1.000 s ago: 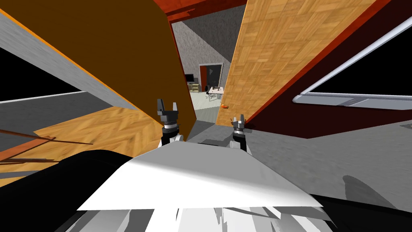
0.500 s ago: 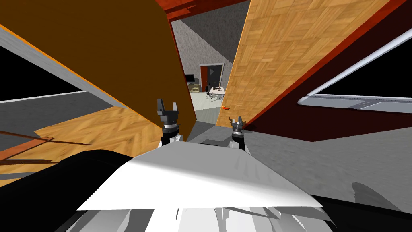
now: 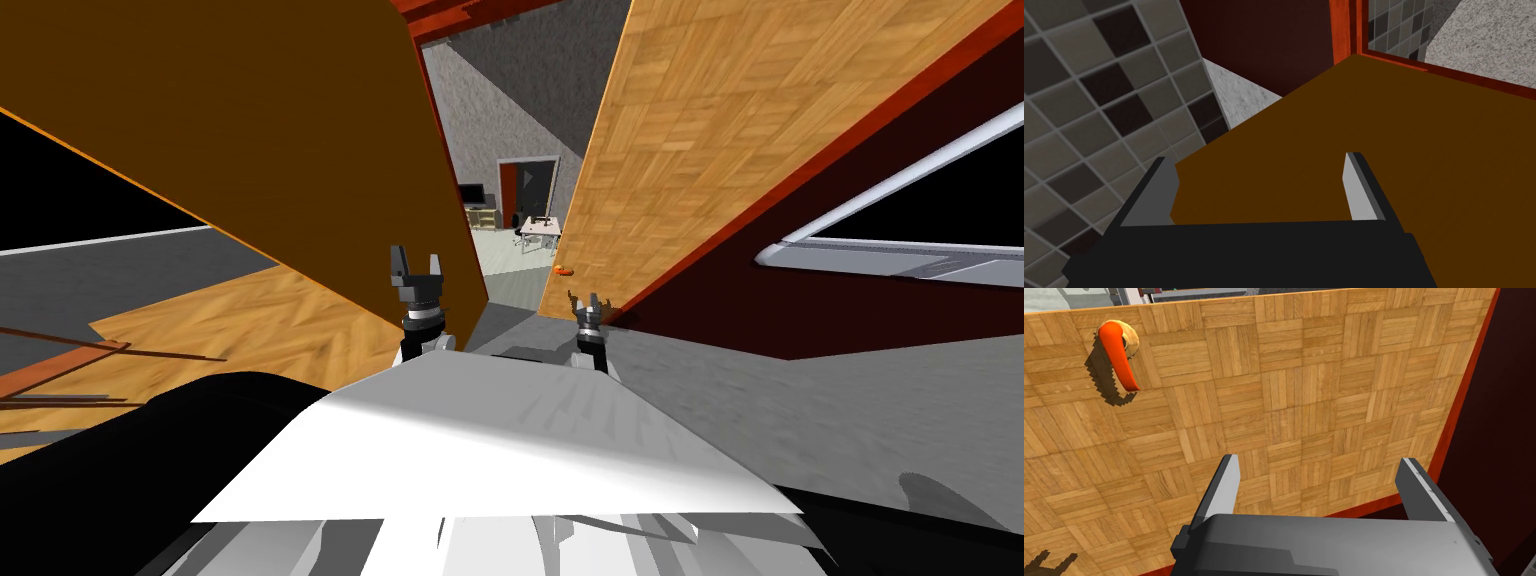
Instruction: Pull the door open
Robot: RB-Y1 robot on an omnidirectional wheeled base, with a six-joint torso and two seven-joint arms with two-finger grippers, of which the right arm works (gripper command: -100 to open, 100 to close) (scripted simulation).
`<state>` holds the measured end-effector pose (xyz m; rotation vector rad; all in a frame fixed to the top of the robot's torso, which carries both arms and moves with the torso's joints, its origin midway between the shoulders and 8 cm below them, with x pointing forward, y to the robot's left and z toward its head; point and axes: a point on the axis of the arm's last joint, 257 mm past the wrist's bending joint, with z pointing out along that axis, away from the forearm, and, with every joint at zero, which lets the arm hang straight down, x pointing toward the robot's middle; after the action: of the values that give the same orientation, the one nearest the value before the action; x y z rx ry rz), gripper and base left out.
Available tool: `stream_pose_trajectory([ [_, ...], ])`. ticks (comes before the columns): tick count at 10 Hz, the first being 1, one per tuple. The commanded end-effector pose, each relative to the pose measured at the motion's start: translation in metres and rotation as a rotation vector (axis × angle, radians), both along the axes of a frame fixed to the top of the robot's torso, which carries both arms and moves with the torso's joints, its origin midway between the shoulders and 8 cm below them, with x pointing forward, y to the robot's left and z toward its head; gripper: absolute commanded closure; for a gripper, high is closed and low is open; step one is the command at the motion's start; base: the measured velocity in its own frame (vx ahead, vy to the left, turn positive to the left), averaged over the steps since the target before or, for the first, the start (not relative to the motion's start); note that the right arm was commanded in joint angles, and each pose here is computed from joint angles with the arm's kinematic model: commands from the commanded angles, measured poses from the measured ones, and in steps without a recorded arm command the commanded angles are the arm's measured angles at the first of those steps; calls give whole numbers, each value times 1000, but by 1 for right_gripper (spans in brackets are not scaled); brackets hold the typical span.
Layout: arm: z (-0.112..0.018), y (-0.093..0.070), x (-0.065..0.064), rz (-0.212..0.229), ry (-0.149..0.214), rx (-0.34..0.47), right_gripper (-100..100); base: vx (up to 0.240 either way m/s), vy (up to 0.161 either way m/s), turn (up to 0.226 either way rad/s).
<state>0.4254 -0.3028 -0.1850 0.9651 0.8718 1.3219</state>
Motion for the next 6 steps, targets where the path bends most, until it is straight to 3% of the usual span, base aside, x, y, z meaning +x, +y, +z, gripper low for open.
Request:
stream_pose_trajectory([
  [1,-12,-3,2,-2,20,0,-100,107,1,23],
  [6,-48,-15,5,-11,81,2,-100,104,6,21],
])
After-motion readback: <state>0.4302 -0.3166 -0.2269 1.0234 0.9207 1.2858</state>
